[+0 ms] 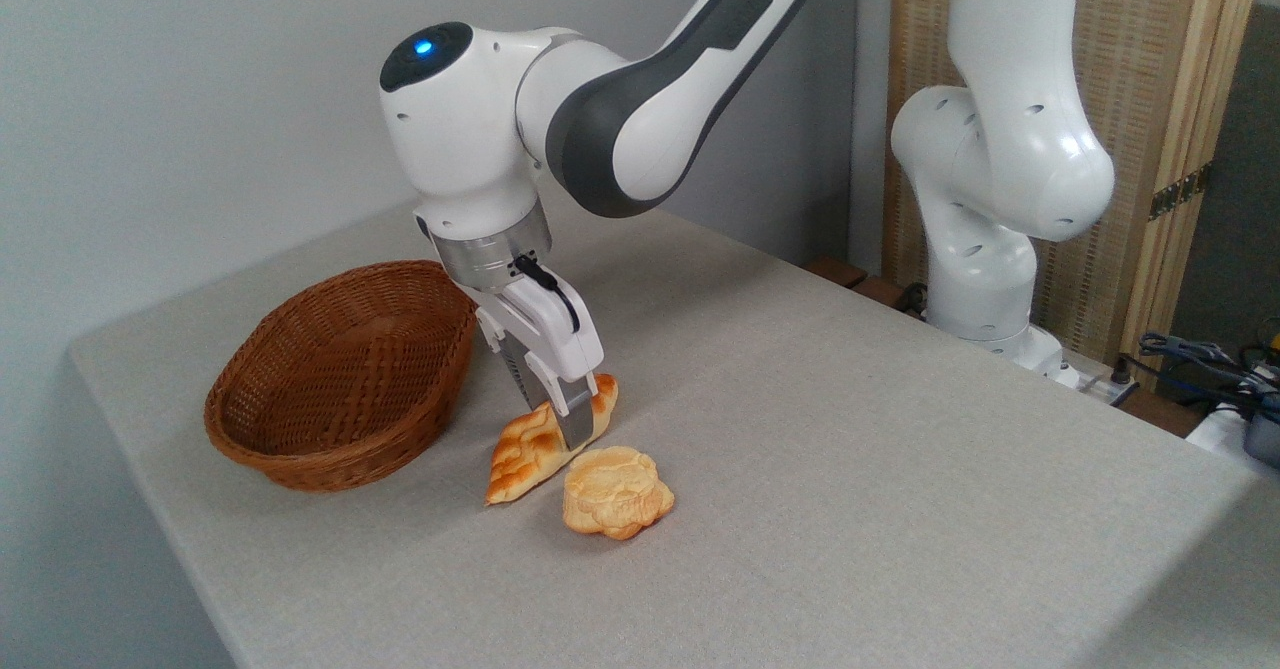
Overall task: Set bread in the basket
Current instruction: 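Lower the gripper onto the braided bread roll and close on it, then lift the braided roll and carry it over the wicker basket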
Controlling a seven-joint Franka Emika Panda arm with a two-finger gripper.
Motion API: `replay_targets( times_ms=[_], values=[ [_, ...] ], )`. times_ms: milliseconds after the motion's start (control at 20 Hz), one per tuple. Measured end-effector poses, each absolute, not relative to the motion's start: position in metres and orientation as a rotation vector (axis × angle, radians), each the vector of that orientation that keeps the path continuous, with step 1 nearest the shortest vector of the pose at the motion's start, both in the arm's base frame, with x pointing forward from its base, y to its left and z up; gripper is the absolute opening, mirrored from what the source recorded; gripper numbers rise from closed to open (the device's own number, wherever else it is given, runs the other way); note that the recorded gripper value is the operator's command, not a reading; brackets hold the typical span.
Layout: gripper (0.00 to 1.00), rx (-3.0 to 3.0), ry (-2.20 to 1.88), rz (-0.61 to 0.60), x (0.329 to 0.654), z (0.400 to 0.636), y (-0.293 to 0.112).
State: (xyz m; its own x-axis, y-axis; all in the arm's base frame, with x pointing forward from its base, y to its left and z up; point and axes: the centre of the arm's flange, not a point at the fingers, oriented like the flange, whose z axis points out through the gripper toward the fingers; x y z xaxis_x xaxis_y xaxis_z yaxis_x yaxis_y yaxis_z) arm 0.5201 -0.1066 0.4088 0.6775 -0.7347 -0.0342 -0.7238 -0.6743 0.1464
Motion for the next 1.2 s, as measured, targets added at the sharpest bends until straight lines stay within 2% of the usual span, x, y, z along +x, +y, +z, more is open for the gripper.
replay_targets(
  times_ms=[200, 300, 450, 600, 750, 850, 950, 1050, 1200],
  values=[
    [0.41, 2.767, -1.209, -0.125, 0.520, 0.413, -0.106],
    [0.43, 2.770, -1.210, -0.101, 0.521, 0.425, -0.106],
    [0.44, 2.769, -1.214, -0.044, 0.525, 0.465, -0.106],
    [0.44, 2.735, -1.183, 0.102, 0.533, 0.512, -0.115],
    [0.47, 2.696, -1.180, 0.198, 0.540, 0.538, -0.131],
    [0.51, 2.667, -1.219, 0.254, 0.545, 0.538, -0.158],
    [0.86, 2.644, -1.254, 0.308, 0.551, 0.527, -0.186],
    [1.00, 2.627, -1.222, 0.348, 0.558, 0.511, -0.212],
    [1.00, 2.664, -1.059, 0.374, 0.568, 0.484, -0.238]
  ],
)
